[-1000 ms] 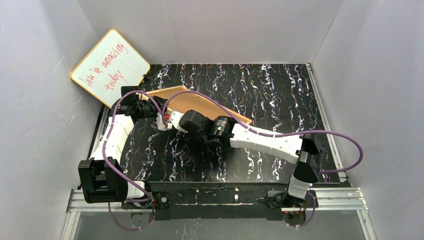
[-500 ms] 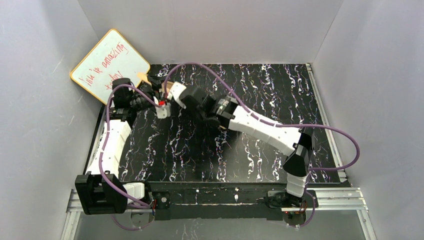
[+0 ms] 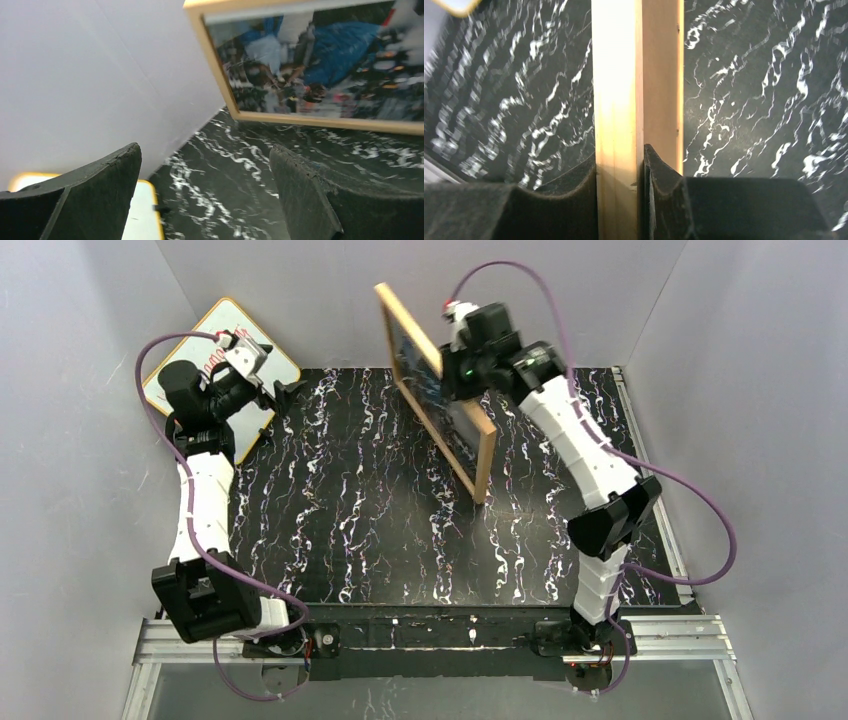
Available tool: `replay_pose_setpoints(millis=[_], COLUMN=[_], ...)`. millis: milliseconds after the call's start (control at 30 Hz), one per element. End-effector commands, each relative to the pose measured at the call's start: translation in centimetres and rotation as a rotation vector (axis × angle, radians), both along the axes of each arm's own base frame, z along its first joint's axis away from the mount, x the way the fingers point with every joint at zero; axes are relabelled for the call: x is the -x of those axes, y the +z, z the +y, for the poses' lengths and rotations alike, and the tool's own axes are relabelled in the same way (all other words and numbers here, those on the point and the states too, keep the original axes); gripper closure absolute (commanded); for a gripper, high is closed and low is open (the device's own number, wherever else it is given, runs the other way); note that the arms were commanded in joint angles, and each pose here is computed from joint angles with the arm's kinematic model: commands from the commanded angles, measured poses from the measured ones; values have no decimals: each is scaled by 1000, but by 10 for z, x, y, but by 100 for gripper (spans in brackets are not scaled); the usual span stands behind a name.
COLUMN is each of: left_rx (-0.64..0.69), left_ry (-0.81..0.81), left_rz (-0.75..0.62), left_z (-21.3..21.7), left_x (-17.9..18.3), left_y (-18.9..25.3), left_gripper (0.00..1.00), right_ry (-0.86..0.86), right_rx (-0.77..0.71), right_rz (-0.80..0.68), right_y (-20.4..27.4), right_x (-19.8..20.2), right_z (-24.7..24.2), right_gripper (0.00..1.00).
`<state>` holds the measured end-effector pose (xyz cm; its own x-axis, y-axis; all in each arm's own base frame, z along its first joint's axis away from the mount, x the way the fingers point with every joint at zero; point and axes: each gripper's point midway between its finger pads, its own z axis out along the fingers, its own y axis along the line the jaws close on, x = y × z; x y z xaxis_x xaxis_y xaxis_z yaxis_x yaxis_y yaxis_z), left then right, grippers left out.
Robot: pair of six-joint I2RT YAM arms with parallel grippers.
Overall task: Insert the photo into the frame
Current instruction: Turn over the photo frame at the center of the board.
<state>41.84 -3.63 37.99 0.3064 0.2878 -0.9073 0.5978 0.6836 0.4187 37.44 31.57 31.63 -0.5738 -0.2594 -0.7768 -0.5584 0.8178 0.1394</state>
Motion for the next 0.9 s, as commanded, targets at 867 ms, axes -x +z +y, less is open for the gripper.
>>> replay_pose_setpoints(millis=[867], left_rx=[371], left_ry=[345], left_rz=[1021], left_z=[23], left_x=[30], left_y=[-214], left_gripper=[2], right_ry=[-263], right_rx=[-695], right_rz=[321], right_y=[-75], right_x=[66], right_z=[-89], right_gripper=[74])
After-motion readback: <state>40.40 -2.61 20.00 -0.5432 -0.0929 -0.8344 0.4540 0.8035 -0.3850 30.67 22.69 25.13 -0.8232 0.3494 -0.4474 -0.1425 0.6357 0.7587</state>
